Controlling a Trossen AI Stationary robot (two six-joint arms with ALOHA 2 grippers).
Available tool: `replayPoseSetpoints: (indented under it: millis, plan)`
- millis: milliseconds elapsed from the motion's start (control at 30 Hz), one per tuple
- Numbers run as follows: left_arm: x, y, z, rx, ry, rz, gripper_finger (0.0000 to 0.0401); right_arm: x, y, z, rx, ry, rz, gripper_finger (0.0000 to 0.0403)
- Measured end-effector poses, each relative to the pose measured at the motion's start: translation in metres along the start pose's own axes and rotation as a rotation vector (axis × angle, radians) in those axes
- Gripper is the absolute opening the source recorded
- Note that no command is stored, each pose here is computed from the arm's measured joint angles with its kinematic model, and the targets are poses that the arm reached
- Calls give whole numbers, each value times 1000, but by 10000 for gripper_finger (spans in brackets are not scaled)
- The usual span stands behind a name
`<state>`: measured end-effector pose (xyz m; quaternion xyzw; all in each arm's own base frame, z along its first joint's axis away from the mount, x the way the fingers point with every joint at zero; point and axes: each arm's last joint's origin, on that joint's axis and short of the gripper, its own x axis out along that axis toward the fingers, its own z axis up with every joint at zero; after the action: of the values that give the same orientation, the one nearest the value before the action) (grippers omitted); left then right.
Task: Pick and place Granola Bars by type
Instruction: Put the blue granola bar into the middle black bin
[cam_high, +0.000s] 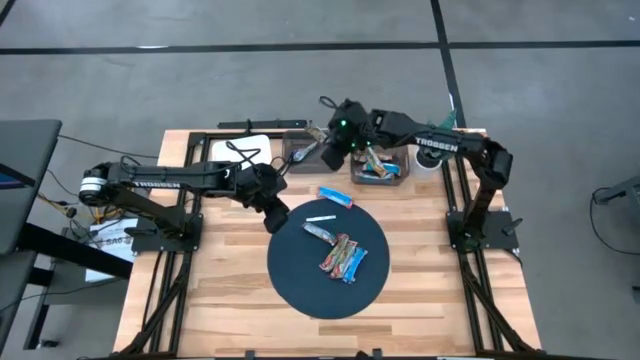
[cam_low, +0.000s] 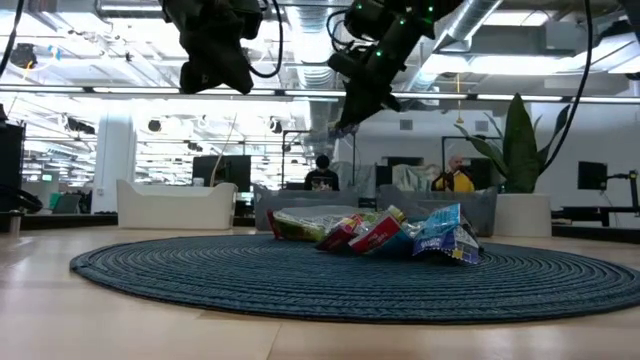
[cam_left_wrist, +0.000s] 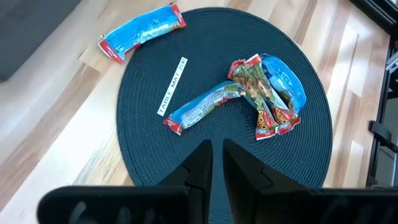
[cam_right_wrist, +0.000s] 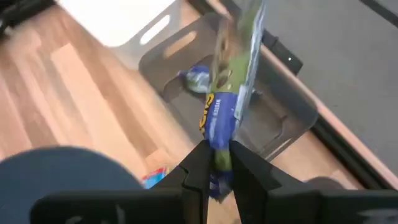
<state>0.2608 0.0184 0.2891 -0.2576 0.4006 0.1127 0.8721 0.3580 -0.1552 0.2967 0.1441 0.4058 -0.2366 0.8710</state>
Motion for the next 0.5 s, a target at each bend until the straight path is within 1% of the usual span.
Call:
replayPoseSetpoints:
  millis: [167,367,433,500]
  plan:
    - [0,0,0,0,-7,6,29,0,-9,7,16,-53,43,79]
    - [0,0,1,-6,-10,10,29,0,-7,10,15,-84,57,137]
    - [0,0,1,-8,-10,11,29,0,-5,10,10,-79,104,155]
    - [0,0,1,-9,-11,11,29,0,-2,8,6,-55,181,171]
